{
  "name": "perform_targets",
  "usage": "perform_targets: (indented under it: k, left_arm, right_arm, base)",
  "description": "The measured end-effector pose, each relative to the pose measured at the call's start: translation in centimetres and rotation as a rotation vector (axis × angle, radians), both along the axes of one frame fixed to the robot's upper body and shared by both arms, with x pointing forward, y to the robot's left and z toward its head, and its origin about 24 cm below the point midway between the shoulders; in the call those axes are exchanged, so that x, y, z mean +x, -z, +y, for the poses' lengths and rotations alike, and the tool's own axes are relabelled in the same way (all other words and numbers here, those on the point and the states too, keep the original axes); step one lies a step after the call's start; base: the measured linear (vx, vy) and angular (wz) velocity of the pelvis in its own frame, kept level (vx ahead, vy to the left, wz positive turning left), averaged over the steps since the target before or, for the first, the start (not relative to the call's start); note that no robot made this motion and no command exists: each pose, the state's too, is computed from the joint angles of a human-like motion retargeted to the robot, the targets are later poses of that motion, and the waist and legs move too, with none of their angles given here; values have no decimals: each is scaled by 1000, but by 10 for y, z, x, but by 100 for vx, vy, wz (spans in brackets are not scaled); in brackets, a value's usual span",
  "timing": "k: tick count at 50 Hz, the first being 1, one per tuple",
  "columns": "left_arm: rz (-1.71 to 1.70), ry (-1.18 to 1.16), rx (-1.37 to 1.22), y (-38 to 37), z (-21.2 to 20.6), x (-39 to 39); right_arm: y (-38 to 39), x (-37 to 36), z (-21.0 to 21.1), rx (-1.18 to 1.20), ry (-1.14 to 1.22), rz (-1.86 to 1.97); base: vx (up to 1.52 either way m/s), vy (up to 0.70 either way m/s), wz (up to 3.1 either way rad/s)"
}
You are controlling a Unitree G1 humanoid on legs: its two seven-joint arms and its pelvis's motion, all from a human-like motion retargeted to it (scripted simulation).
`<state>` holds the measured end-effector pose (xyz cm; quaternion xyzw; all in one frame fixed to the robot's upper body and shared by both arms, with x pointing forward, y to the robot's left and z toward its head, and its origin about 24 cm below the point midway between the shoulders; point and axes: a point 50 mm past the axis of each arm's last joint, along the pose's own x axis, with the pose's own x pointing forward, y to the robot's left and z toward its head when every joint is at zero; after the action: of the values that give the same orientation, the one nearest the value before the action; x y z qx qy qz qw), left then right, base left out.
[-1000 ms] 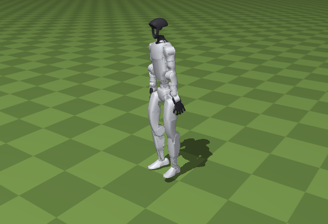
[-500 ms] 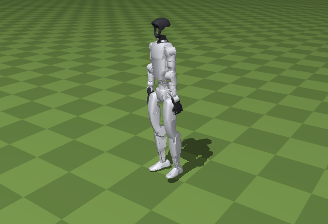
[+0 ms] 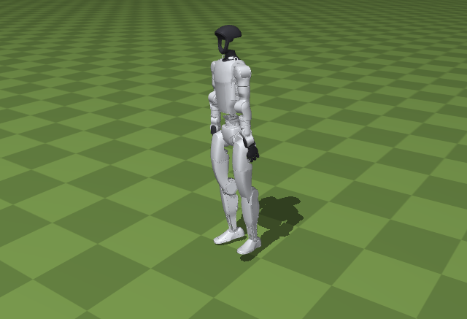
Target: In place motions
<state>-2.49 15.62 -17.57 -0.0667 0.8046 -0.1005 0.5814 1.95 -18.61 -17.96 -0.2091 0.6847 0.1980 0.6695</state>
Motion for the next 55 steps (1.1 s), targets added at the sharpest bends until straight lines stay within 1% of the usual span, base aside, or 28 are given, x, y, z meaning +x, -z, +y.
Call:
perform_targets:
  k: [13, 32, 55]
  left_arm:
    - [5, -20, 0, 0, 0, 0]
    - [6, -33, 3, 0, 0, -1]
    - [12, -35, 0, -1, -2, -3]
  right_arm:
    - [0, 5, 1, 16, 1, -17]
    - [0, 7, 3, -1, -59, 1]
    - [0, 0, -4, -24, -64, 23]
  base:
    - [0, 0, 0]
    - [0, 0, 0]
    - [0, 0, 0]
